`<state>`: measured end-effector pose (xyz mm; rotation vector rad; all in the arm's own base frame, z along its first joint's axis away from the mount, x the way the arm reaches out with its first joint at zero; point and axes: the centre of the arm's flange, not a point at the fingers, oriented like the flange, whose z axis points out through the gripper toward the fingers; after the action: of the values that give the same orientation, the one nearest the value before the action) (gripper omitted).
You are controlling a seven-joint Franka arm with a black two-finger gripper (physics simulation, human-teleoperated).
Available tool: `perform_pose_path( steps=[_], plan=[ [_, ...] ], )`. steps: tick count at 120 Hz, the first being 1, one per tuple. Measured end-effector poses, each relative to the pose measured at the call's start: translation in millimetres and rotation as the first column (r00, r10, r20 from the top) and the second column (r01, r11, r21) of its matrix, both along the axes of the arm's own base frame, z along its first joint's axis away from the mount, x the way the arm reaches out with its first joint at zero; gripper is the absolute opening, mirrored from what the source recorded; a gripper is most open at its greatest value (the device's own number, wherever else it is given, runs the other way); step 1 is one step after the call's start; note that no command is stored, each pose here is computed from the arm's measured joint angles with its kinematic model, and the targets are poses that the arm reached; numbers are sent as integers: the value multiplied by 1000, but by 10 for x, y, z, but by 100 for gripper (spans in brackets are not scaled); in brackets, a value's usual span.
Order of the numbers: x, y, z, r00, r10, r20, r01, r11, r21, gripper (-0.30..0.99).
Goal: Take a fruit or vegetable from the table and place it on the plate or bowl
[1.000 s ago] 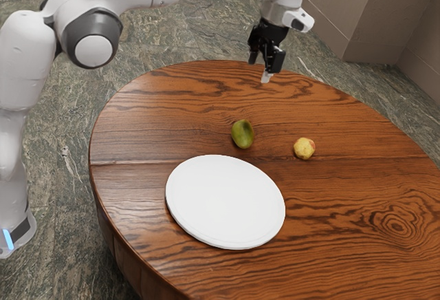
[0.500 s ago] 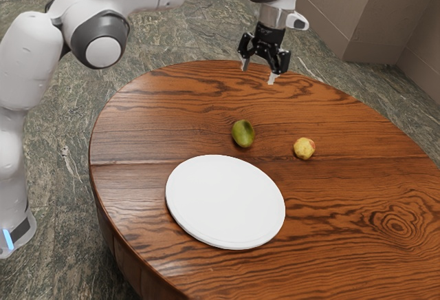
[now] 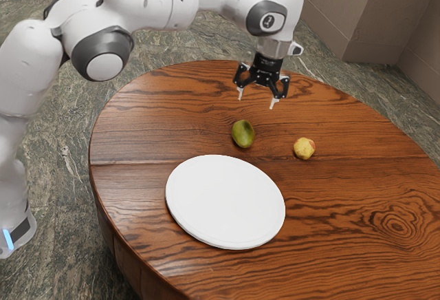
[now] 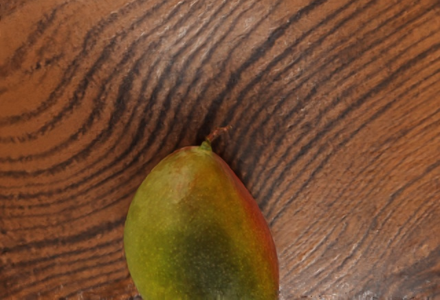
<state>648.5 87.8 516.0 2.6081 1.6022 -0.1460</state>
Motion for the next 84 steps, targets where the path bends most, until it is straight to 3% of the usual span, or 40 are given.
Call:
perform_pose_path(
  steps=[30, 54, 84],
  plan=[
    [-102, -80, -325, 987, 153, -54, -155, 988, -29, 69],
    [-180, -7, -306, 966, 253, -51, -254, 967, -18, 69],
    [-192, 47, -340, 961, 271, -55, -273, 962, -18, 69]
  ],
)
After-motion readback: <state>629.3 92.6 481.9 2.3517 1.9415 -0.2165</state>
